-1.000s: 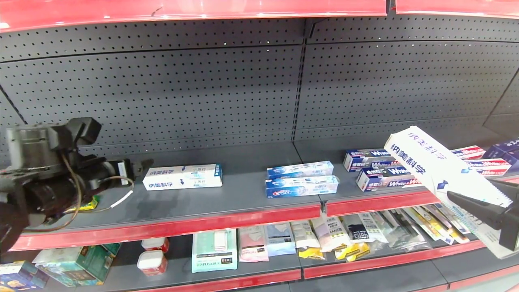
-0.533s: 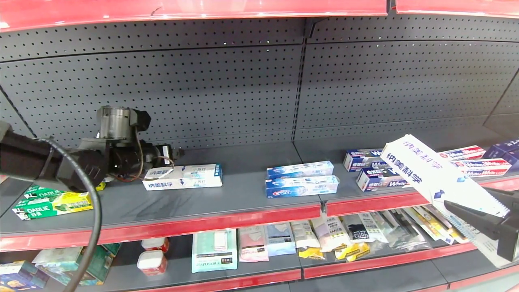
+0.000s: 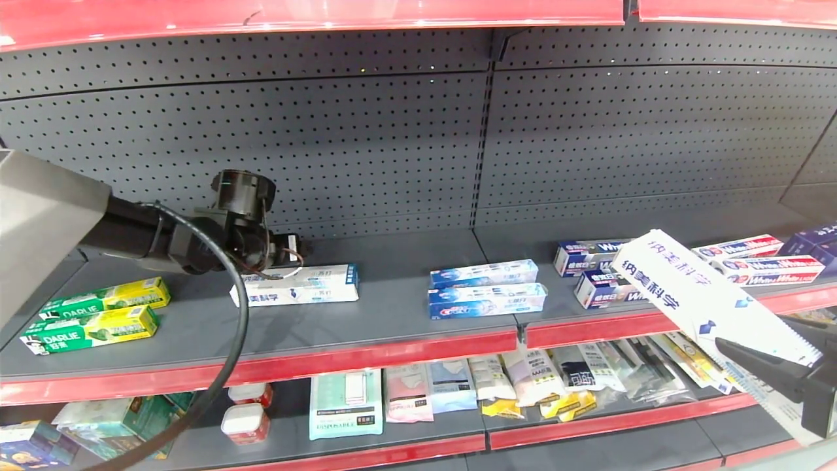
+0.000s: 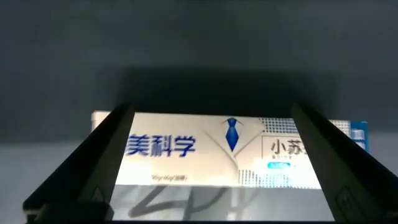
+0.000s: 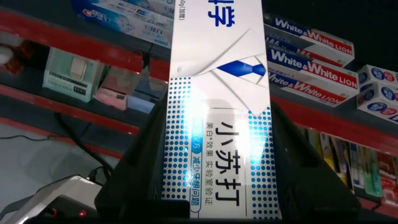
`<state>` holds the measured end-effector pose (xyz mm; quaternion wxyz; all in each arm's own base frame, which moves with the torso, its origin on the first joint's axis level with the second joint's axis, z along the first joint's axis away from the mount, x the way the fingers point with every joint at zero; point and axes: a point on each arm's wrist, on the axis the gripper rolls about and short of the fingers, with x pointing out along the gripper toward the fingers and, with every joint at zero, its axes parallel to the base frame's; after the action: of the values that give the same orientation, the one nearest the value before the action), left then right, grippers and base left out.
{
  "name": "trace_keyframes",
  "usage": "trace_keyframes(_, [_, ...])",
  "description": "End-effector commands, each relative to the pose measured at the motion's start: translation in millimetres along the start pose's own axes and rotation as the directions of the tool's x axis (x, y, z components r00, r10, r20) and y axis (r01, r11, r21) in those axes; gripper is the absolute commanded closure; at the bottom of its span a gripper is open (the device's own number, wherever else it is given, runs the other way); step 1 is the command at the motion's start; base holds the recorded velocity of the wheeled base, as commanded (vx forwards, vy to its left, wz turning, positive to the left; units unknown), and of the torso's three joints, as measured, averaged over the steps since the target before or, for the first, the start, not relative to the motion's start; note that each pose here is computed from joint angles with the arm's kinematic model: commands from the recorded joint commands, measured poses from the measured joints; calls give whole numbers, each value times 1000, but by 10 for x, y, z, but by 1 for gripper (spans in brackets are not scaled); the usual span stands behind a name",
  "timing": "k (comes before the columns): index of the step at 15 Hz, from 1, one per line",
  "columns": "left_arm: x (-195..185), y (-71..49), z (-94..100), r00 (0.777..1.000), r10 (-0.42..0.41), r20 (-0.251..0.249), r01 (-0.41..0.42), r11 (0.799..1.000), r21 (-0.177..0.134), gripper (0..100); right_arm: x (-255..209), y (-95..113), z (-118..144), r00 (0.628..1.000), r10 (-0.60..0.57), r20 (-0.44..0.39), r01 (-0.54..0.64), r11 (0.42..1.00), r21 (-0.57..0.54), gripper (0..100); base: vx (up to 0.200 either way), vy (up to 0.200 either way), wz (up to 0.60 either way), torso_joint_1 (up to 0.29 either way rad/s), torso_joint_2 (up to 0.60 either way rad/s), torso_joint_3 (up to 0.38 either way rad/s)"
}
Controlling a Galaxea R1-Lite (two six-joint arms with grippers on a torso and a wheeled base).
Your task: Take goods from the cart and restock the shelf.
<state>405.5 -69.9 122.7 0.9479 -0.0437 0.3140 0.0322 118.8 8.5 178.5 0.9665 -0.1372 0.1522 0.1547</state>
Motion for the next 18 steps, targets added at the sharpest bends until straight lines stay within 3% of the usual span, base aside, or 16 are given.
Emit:
trace_keyframes(1, [122,-95,-49,1000,-8,-30,9,1000,18,0,-3,5,-12,1000,1,-2,-1,1000,-1,100,0,0,0,0,0,0])
trace_keyframes(5, [287,-182,28,999,-23,-26,24,999,24,0,1,8,-26,1000,3,-8,-3,1000,-15,100,0,0,0,0,0,0])
trace_keyframes(6, [288,-190,27,999,-23,-45,24,999,28,0,-3,17,-49,1000,5,-13,-5,1000,-13,100,0,0,0,0,0,0])
trace_keyframes(18, [372,-222,-176,992,-37,-121,42,998,41,0,-28,39,-100,1000,5,-20,-6,1000,-10,100,0,0,0,0,0,0])
